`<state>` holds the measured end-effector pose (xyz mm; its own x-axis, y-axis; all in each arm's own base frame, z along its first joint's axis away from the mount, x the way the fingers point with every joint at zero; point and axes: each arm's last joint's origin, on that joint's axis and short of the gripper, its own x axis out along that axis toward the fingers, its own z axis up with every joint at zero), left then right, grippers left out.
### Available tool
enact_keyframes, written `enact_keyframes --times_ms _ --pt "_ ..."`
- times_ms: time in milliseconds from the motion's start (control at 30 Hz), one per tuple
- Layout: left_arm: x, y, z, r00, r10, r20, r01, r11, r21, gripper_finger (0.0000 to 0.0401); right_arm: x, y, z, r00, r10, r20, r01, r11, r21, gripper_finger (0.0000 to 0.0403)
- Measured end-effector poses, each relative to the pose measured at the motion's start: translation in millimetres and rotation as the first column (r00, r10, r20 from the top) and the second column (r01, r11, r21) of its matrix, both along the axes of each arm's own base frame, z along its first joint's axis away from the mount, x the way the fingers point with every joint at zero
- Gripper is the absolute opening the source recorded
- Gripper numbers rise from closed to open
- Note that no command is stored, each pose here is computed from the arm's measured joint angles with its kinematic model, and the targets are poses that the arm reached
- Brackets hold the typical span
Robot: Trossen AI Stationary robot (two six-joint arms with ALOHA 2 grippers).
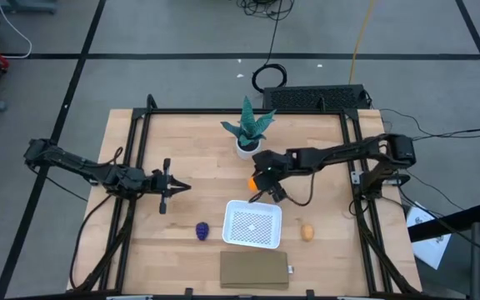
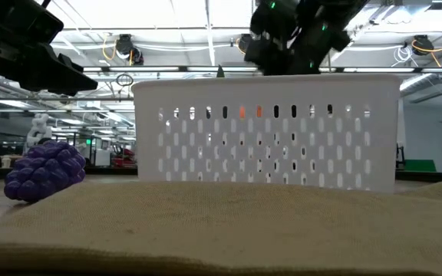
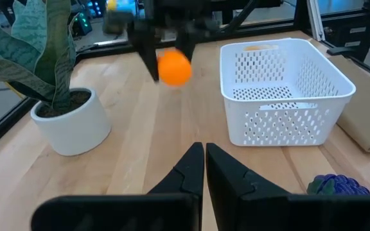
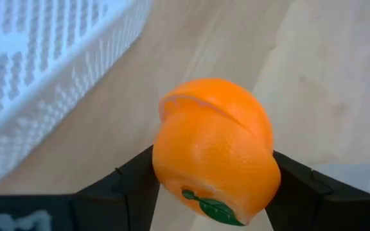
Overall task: Pick and placing Produce into tupperware
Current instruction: Put the orange into the white basket
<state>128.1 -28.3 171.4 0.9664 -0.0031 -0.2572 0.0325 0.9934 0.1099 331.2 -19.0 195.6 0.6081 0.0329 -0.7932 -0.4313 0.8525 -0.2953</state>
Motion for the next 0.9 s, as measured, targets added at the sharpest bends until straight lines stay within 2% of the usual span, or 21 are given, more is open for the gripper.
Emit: enact_keyframes --times_ms 300,500,667,900 --pt "0 0 0 1.000 0.000 0.000 0.000 1.000 0.000 0.0021 -20 15 48 0.990 -0.024 0.138 0.017 0.998 0.054 0.0218" --pt "0 0 0 1.000 0.001 0.000 -0.001 1.000 -0.001 0.0021 -37 28 71 0.979 -0.069 0.191 0.034 0.983 0.182 0.0218" --pt "0 0 0 1.000 0.001 0.001 -0.001 1.000 -0.001 0.0021 -53 39 74 0.969 -0.097 0.227 0.033 0.961 0.273 0.0219" --pt "0 0 0 1.000 0.002 0.002 -0.002 1.000 -0.003 0.0021 -67 50 64 0.966 -0.097 0.241 0.017 0.949 0.314 0.0217"
